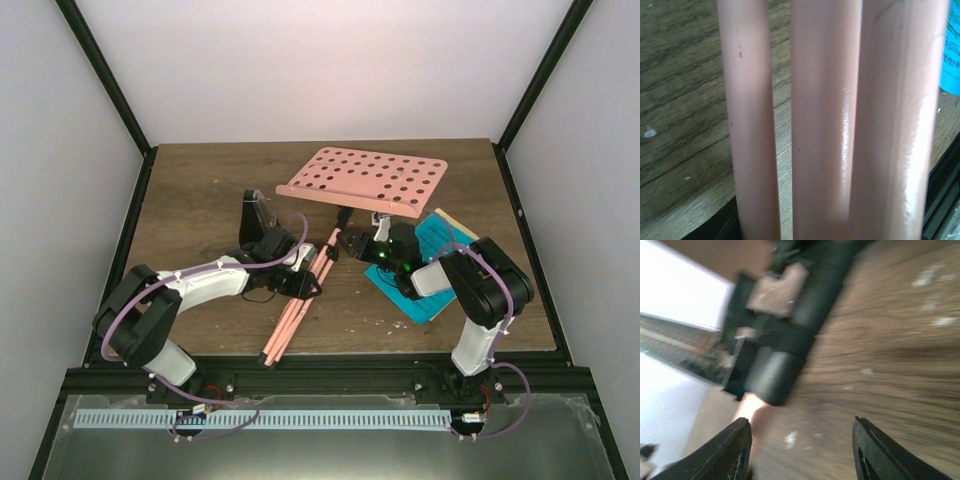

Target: Pack up the instrument practice props

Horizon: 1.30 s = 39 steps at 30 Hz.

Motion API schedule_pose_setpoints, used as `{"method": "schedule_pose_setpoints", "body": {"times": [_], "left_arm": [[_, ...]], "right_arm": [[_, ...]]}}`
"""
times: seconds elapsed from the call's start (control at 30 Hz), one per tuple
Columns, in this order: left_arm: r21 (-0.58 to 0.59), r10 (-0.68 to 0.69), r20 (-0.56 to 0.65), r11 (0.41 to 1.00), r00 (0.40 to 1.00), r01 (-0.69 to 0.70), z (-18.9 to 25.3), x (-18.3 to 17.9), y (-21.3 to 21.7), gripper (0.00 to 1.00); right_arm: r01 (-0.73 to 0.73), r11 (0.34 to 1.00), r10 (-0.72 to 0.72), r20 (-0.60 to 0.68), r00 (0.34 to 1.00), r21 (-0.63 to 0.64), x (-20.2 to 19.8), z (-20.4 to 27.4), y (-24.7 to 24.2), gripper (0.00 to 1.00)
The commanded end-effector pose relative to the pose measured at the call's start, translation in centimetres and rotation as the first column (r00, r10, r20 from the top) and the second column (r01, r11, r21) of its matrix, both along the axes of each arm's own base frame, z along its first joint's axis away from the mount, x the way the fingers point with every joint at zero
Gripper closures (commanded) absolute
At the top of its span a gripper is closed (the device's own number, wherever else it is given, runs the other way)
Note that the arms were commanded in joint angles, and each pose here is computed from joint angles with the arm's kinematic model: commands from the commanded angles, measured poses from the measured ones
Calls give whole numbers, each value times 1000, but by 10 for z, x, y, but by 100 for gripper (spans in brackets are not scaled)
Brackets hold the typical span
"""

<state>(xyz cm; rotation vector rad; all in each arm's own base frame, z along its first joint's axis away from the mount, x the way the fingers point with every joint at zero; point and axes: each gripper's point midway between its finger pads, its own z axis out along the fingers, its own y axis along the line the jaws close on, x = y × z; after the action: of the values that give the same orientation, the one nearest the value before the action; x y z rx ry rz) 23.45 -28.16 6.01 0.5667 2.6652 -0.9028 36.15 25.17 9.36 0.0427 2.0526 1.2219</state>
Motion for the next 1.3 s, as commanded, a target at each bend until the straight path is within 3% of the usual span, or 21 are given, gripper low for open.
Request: {"method": "schedule_pose_setpoints", "body": {"times": [0.0, 0.6, 0.87, 1.27], "left_arm": [[-213, 127, 284, 975, 950, -67, 89, 70, -22, 100], [-185, 149, 261, 977, 954, -102, 77, 87, -15, 100], [-69, 145, 277, 989, 950, -131, 60, 106, -11, 100], [141, 133, 278, 974, 951, -177, 22, 121, 5, 78]], "right_arm": [[196, 971, -195, 26, 981, -138, 19, -26, -50, 43], [347, 922, -331, 113, 937, -175, -17, 5, -105, 18], [453, 856, -400, 238, 885, -248, -29, 40, -139, 13], [528, 812, -441, 331, 834, -249, -46, 70, -160, 9]]}}
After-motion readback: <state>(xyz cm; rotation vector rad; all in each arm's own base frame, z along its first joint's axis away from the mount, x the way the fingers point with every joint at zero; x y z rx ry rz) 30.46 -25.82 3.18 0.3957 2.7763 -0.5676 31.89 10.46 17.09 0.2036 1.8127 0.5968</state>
